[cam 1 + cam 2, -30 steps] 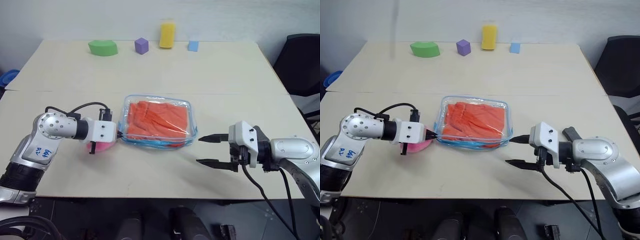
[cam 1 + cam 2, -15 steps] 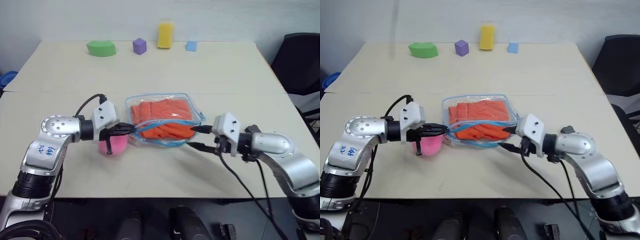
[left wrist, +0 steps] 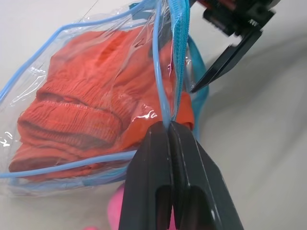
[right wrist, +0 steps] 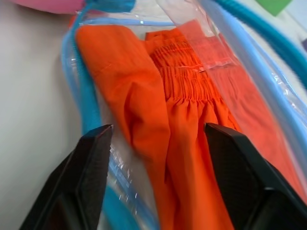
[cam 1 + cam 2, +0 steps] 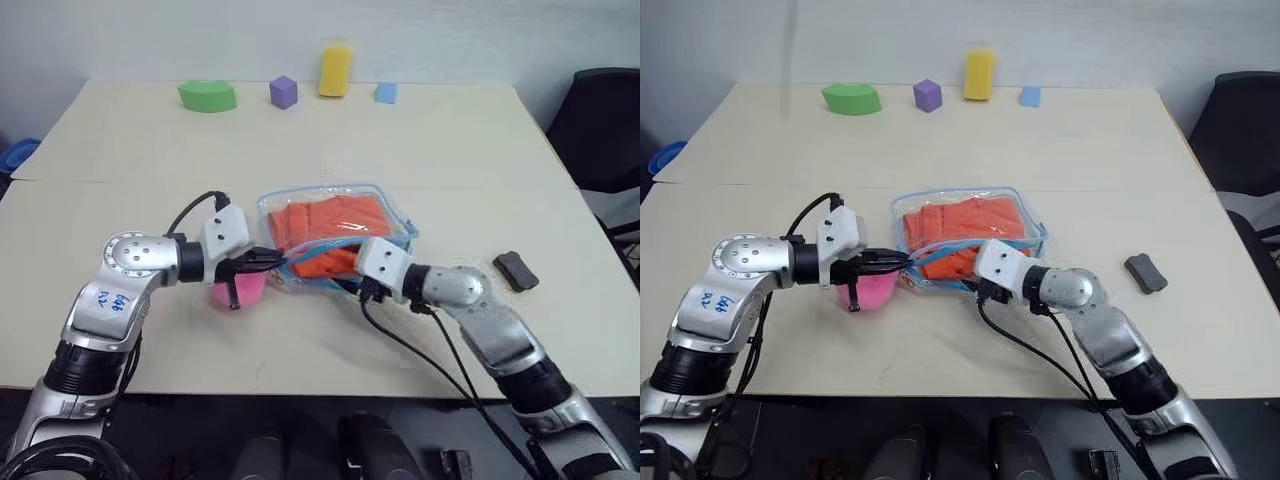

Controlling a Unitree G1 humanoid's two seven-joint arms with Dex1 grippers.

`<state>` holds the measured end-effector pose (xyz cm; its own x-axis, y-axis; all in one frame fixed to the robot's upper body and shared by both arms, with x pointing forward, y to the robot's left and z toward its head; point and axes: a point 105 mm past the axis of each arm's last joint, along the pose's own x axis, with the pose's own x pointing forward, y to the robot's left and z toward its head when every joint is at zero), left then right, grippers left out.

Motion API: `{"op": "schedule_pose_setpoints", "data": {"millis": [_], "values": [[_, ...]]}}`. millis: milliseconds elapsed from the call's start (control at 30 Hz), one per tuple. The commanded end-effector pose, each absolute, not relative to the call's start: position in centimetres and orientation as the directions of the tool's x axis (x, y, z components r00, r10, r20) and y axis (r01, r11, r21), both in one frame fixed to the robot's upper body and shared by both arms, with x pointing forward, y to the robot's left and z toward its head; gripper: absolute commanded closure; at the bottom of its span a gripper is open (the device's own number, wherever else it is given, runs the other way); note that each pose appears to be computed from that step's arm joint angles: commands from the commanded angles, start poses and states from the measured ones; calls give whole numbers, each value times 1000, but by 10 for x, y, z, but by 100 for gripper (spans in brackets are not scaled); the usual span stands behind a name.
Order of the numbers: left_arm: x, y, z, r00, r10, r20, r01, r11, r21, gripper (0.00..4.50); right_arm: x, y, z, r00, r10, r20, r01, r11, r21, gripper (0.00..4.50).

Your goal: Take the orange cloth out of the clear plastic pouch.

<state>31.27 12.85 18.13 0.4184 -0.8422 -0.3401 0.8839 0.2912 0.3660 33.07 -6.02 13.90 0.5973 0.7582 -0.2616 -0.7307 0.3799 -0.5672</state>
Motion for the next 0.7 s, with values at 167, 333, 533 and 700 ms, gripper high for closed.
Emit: {"op": "schedule_pose_setpoints", "data": {"millis": [167,333,533,700], "values": [[310,119,195,406,-859,-311,874,266,407,450,340,-61,125,635,712,-300,-670,315,-672,151],[310,116,196,406,-864,-299,875,272,401,450,355,-70,104,668,647,-367,-661,291,-692,151],[311,116,198,417,-863,-284,871,291,395,450,367,-72,105,669,649,-364,-666,305,-680,305],[314,117,200,441,-859,-261,864,327,382,450,364,-74,107,646,666,-373,-680,281,-677,447]]}}
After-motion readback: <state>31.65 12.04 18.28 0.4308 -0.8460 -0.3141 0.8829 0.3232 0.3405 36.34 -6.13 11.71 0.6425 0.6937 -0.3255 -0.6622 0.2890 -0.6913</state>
